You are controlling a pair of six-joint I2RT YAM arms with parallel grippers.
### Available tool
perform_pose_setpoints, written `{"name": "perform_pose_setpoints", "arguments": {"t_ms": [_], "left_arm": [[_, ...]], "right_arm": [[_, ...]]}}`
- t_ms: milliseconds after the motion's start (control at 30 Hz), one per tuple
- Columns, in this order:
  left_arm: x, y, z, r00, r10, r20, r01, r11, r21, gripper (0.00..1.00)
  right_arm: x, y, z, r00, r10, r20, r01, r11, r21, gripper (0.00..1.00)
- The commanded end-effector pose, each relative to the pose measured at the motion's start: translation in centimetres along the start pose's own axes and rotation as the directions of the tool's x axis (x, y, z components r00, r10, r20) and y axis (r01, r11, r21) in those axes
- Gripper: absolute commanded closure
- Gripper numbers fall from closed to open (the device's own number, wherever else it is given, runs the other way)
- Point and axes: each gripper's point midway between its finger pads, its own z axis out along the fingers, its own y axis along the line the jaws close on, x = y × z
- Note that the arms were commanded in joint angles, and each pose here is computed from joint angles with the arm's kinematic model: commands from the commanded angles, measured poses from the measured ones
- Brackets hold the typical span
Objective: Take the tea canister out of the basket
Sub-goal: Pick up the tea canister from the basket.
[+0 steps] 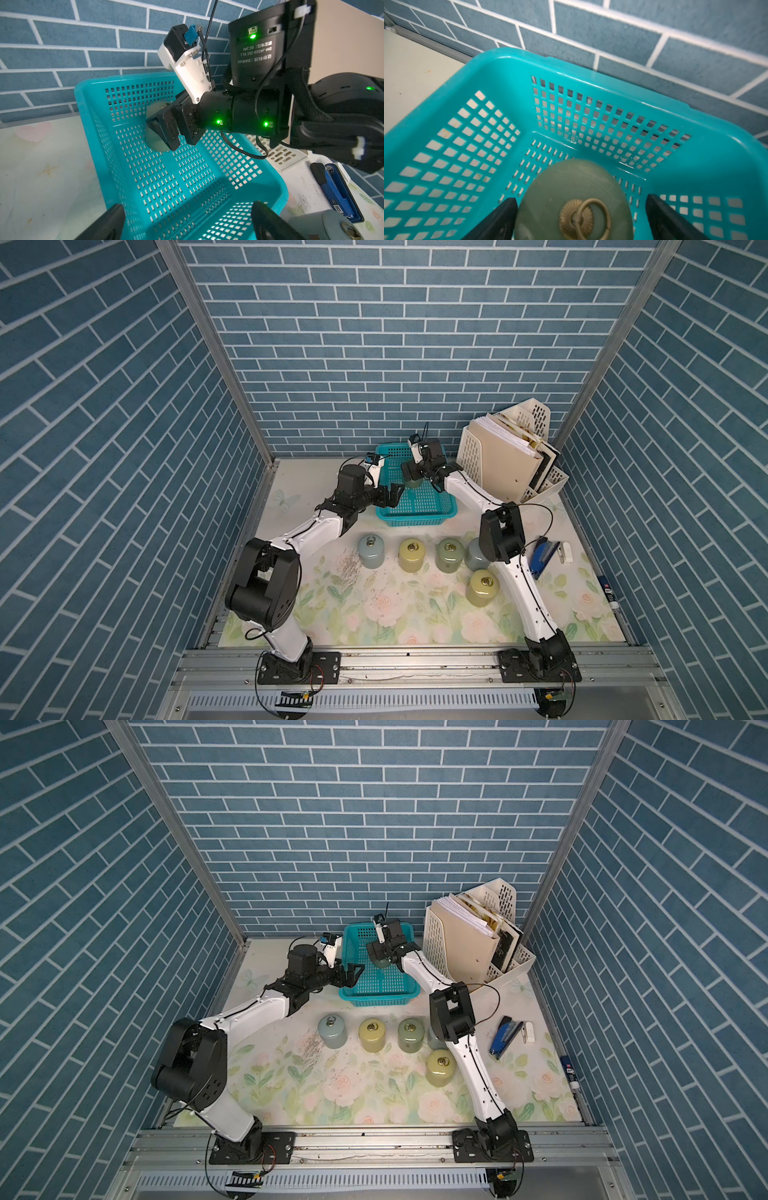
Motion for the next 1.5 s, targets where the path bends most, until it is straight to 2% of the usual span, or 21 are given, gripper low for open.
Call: {"name": "perform_pose_setpoints", "arguments": {"t_ms": [0, 133, 300, 500, 600, 767, 900, 1033, 1200, 1267, 1467], "left_arm": [[-0.8, 0.0, -0.6, 1.0, 0.003, 0.024, -0.003, 1.0, 0.002, 0.0], [-0.5, 0.0, -0.7, 1.0, -0.001, 0.02, 0.001, 1.0, 0.001, 0.0], [0.1, 0.1, -1.0, 1.0, -0.004, 0.013, 0.004, 1.0, -0.006, 0.0], [0.0, -0.1, -1.7, 1.0, -0.006, 0.019, 0.006, 1.0, -0.006, 0.0], [-0.2, -0.2, -2.4, 1.0, -0.004, 0.029, 0.004, 1.0, -0.011, 0.0], [-0.6, -0.5, -3.4, 0.999, -0.002, 0.042, 0.003, 1.0, -0.014, 0.0], [-0.6, -0.8, -4.3, 0.999, -0.017, 0.047, 0.017, 1.0, -0.01, 0.0], [-0.5, -1.3, -5.7, 0.998, -0.039, 0.056, 0.039, 0.999, -0.003, 0.0], [-0.2, -2.0, -7.9, 0.996, -0.06, 0.062, 0.061, 0.998, 0.001, 0.0], [-0.6, -2.3, -9.2, 0.995, -0.061, 0.078, 0.061, 0.998, -0.002, 0.0], [-3.2, -3.5, -14.4, 0.985, -0.04, 0.17, 0.046, 0.998, -0.032, 0.0]], "right_arm": [[1.7, 0.2, 1.0, 0.999, 0.017, -0.04, -0.018, 1.0, -0.007, 0.04], [2.1, 0.1, 1.2, 0.999, 0.011, -0.049, -0.011, 1.0, -0.002, 0.08], [3.1, 0.2, 1.5, 0.997, 0.019, -0.075, -0.019, 1.0, 0.0, 0.2], [2.9, 0.6, 1.0, 0.997, 0.025, -0.072, -0.027, 0.999, -0.018, 0.24], [2.7, 0.6, 0.6, 0.997, 0.024, -0.07, -0.025, 0.999, -0.019, 0.3], [2.0, 1.0, -0.7, 0.998, 0.021, -0.057, -0.023, 0.999, -0.024, 0.53], [-0.3, 2.8, -3.2, 1.0, -0.001, -0.012, 0.001, 0.999, -0.042, 0.73], [-2.5, 4.5, -6.4, 0.999, -0.028, 0.038, 0.03, 0.998, -0.055, 1.0], [-4.2, 6.4, -10.3, 0.993, -0.053, 0.106, 0.06, 0.996, -0.063, 1.0], [-6.7, 7.1, -13.5, 0.983, -0.06, 0.171, 0.073, 0.995, -0.066, 1.0], [-9.7, 10.2, -21.1, 0.957, -0.096, 0.275, 0.133, 0.984, -0.119, 1.0]]}}
